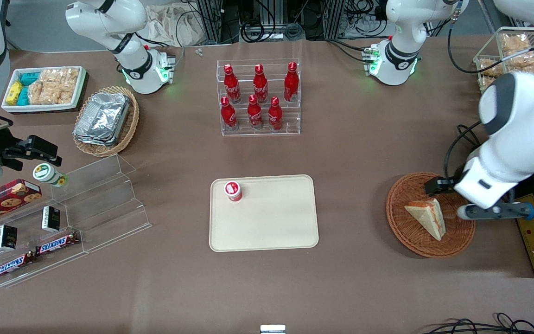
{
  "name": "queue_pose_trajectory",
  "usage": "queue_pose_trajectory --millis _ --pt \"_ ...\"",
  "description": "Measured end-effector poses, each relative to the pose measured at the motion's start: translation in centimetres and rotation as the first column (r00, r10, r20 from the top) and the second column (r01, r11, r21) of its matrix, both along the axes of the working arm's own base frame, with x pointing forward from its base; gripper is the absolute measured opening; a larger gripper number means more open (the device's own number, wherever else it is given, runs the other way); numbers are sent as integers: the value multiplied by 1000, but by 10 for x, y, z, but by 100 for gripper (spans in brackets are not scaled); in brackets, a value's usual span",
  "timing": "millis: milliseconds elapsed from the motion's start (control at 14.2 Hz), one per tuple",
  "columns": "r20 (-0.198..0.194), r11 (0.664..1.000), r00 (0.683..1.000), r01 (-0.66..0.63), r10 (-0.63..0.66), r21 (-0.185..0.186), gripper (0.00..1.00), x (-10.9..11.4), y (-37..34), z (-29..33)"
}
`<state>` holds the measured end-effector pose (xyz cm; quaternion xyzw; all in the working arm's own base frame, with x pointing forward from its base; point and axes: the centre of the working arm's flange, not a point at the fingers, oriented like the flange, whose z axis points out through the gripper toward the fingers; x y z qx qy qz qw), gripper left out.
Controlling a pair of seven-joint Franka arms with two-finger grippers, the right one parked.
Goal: Place sandwich from basket to tray
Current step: 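Lower the open left gripper toward the wrapped sandwich in the basket, then close the left gripper on the sandwich's crust edge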
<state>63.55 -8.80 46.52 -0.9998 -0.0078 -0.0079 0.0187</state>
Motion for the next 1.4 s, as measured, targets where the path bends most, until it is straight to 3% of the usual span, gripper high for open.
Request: queue_pose_trajectory --millis 702,1053,1404 --pt "-1 996 996 -86 86 -6 100 -8 57 -91" --pt "18 972 972 -233 234 -34 100 -13 68 -139" --pt "-19 942 943 -334 333 -42 100 -15 66 -177"
